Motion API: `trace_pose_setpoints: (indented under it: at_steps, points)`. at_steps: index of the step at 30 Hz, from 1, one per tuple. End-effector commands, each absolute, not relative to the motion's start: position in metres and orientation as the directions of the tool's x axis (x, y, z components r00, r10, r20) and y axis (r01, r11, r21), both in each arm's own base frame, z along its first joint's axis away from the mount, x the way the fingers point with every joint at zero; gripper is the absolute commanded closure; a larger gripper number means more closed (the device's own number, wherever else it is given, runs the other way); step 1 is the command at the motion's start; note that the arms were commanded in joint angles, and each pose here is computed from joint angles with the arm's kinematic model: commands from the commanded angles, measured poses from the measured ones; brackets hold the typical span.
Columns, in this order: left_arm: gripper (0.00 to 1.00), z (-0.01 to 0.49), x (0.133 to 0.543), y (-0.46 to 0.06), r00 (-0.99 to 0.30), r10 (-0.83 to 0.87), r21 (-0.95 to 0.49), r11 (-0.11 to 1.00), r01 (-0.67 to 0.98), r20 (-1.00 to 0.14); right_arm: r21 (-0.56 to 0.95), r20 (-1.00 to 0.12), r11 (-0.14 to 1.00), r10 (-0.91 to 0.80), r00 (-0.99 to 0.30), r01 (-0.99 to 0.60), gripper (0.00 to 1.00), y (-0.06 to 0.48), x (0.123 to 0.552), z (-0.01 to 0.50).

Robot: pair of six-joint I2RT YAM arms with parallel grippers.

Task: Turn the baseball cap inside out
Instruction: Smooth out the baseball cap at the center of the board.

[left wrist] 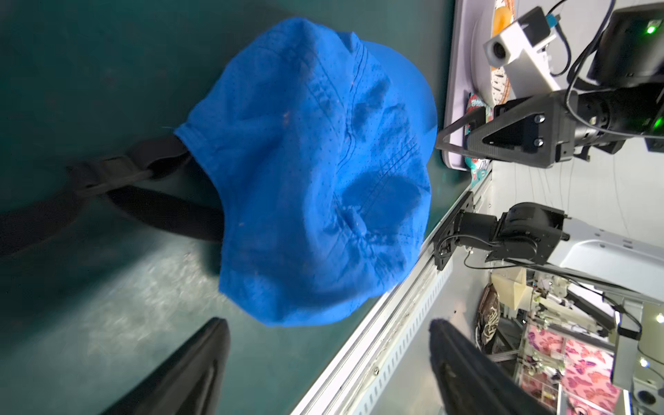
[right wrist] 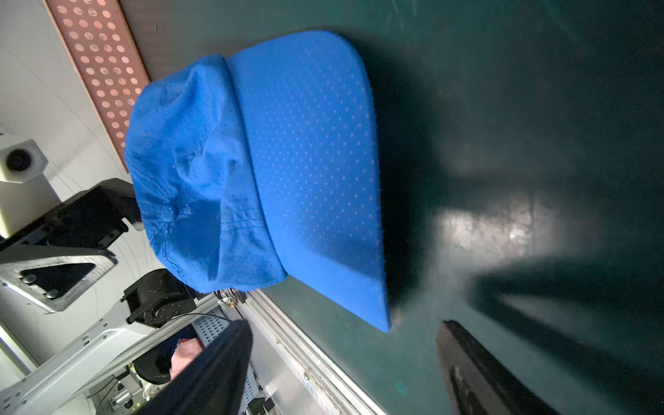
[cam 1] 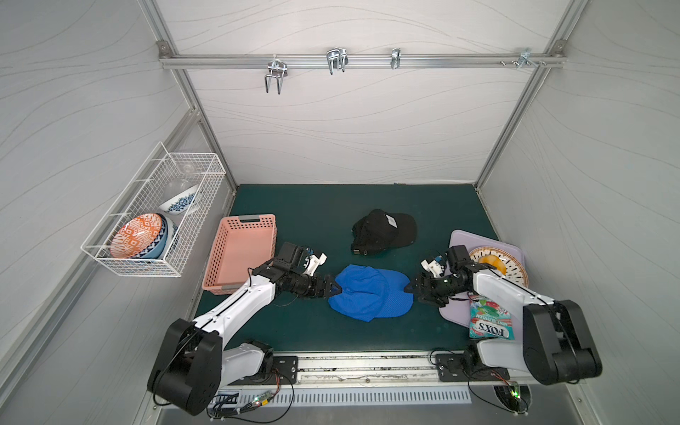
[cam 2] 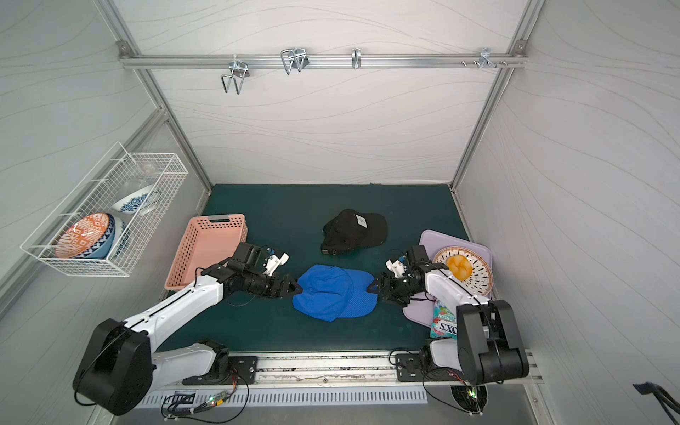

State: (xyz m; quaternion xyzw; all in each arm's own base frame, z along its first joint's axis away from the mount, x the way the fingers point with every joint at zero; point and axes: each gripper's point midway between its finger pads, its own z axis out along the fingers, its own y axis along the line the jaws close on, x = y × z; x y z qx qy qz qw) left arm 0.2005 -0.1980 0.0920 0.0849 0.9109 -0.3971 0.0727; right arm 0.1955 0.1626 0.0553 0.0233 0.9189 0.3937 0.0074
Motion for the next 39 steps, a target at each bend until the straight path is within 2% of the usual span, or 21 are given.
trace_pose_setpoints:
  at_steps: [1,4,8,10,11,18,23,26,27,28,30,31,35,36,39]
  points:
    - [0.19,0.095,0.221,-0.210,-0.959,0.120,-0.696,0.665,0.271,-0.258,0.761,-0.027,0.648,0.041,-0.999,0.006,0.16,0.171,0.205,0.055]
    - [0.43,0.092,0.227,-0.216,-0.959,0.135,-0.693,0.666,0.274,-0.250,0.767,-0.025,0.641,0.035,-0.999,0.004,0.17,0.172,0.205,0.049]
    - [0.86,0.106,0.234,-0.221,-0.950,0.151,-0.679,0.670,0.302,-0.273,0.778,-0.003,0.628,0.028,-1.000,0.015,0.24,0.175,0.206,0.043]
    - [0.99,0.125,0.235,-0.216,-0.950,0.145,-0.650,0.700,0.296,-0.276,0.775,0.002,0.632,0.029,-1.000,0.020,0.28,0.175,0.207,0.040]
    - [1.00,0.134,0.235,-0.212,-0.951,0.139,-0.632,0.719,0.288,-0.275,0.771,0.003,0.636,0.034,-0.999,0.023,0.29,0.174,0.208,0.039]
    - [1.00,0.162,0.207,-0.197,-0.983,0.148,-0.606,0.774,0.184,-0.110,0.764,0.004,0.644,0.048,-0.999,0.034,0.29,0.170,0.212,0.038]
    - [1.00,0.150,0.221,-0.196,-0.981,0.135,-0.574,0.797,0.191,-0.139,0.762,0.004,0.646,0.053,-0.999,0.038,0.29,0.170,0.213,0.038]
    - [0.96,0.137,0.229,-0.189,-0.978,0.145,-0.514,0.834,0.203,-0.152,0.761,-0.007,0.648,0.052,-0.999,0.029,0.28,0.170,0.212,0.041]
    - [0.92,0.131,0.230,-0.185,-0.976,0.149,-0.491,0.846,0.207,-0.156,0.757,-0.015,0.653,0.046,-0.999,0.019,0.28,0.170,0.212,0.043]
    - [0.83,0.126,0.232,-0.181,-0.976,0.149,-0.467,0.859,0.209,-0.161,0.744,-0.029,0.668,0.039,-0.999,0.005,0.27,0.170,0.211,0.045]
    - [0.60,0.120,0.234,-0.174,-0.973,0.150,-0.428,0.878,0.213,-0.177,0.692,-0.095,0.718,-0.009,-0.995,-0.073,0.26,0.172,0.211,0.053]
    - [0.49,0.122,0.235,-0.171,-0.970,0.148,-0.412,0.885,0.216,-0.192,0.650,-0.145,0.750,-0.033,-0.989,-0.120,0.25,0.172,0.213,0.057]
    - [0.23,0.133,0.239,-0.153,-0.950,0.109,-0.338,0.917,0.210,-0.293,0.497,-0.403,0.794,-0.148,-0.903,-0.352,0.26,0.189,0.221,0.094]
    - [0.20,0.133,0.238,-0.149,-0.944,0.099,-0.326,0.923,0.206,-0.315,0.461,-0.472,0.784,-0.182,-0.863,-0.417,0.27,0.198,0.223,0.104]
    - [0.21,0.130,0.235,-0.148,-0.940,0.058,-0.373,0.908,0.189,-0.335,0.366,-0.616,0.702,-0.309,-0.725,-0.610,0.31,0.234,0.218,0.128]
